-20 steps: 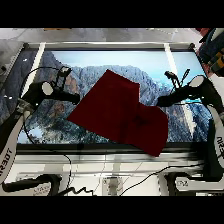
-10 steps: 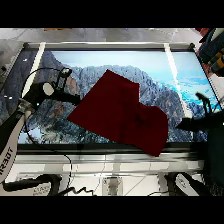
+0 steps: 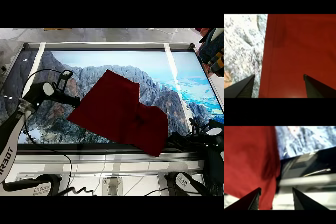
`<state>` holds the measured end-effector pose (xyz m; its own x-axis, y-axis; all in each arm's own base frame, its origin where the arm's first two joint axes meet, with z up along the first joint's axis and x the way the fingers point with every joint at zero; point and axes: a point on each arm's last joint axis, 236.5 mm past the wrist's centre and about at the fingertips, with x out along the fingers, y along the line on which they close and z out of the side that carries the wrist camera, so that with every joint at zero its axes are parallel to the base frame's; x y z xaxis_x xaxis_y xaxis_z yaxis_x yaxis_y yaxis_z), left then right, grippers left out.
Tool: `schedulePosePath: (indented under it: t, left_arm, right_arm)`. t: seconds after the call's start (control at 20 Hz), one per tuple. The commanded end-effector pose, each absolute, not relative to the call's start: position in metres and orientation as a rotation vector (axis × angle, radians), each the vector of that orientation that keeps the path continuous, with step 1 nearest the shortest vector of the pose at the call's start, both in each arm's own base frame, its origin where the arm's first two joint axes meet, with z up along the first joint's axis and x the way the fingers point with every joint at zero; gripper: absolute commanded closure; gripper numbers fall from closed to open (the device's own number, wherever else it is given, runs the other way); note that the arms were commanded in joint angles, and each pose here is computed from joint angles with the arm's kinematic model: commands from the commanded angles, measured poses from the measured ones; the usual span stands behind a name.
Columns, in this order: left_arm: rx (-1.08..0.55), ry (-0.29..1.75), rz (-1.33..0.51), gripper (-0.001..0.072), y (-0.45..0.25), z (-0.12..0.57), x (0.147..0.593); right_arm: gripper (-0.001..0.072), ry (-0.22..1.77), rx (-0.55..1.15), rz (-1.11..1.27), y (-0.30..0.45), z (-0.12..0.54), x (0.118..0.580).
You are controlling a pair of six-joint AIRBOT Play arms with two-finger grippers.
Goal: Fold the clothes and pants, and hang the long-sleeved shirts on hangers.
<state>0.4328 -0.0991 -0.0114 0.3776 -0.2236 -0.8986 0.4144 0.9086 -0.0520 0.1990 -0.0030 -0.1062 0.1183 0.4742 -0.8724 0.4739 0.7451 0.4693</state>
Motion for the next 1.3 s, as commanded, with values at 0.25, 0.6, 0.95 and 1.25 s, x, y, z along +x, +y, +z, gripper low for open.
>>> schedulePosePath:
  t: [0.25,0.6,0.95,1.25]
  left_arm:
    - [0.033,1.251,-0.273,0.0016,-0.048,-0.021,0.414]
    - [-0.177,1.304,-0.142,0.0121,0.037,-0.027,0.398]
    - [-0.592,1.435,-0.395,0.0158,-0.016,-0.083,0.373]
    - [-0.526,1.552,-0.512,0.0227,-0.063,-0.118,0.358]
  right_arm:
    - [0.0522,1.448,0.995,0.119,0.024,-0.132,0.225]
    - [0.0693,1.302,0.876,0.185,0.019,-0.101,0.245]
    - [0.0695,1.265,0.844,0.202,0.020,-0.086,0.247]
    - [0.0694,1.264,0.842,0.201,0.019,-0.086,0.248]
